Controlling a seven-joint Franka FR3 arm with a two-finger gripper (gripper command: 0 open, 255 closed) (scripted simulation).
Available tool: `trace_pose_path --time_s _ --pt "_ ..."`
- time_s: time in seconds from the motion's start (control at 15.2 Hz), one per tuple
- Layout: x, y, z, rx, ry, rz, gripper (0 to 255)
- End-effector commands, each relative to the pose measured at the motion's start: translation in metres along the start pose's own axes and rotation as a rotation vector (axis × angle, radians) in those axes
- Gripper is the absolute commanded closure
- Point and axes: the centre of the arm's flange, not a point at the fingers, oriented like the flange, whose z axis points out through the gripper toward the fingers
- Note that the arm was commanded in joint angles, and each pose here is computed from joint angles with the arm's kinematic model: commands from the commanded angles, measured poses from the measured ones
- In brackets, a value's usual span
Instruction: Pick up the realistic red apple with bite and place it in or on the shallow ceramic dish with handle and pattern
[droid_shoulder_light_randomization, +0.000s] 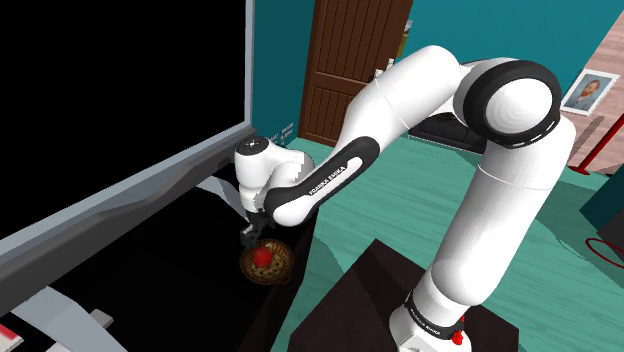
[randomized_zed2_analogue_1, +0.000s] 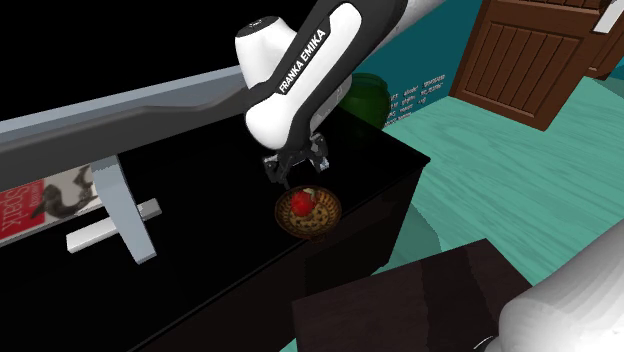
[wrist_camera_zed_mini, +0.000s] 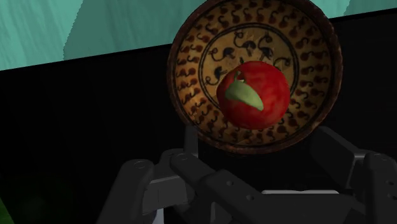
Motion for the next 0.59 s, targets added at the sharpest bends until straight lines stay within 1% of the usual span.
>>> trace_pose_path --time_s 0.0,0.13,0.4,0.53 --pt "0.0 0.0 0.0 0.0 0.0 0.0 0" --pt "0.0 0.0 0.0 0.0 0.0 0.0 0" --pt "0.0 0.0 -0.05 0.0 0.0 0.0 0" --pt "0.0 0.0 -0.05 0.0 0.0 0.0 0"
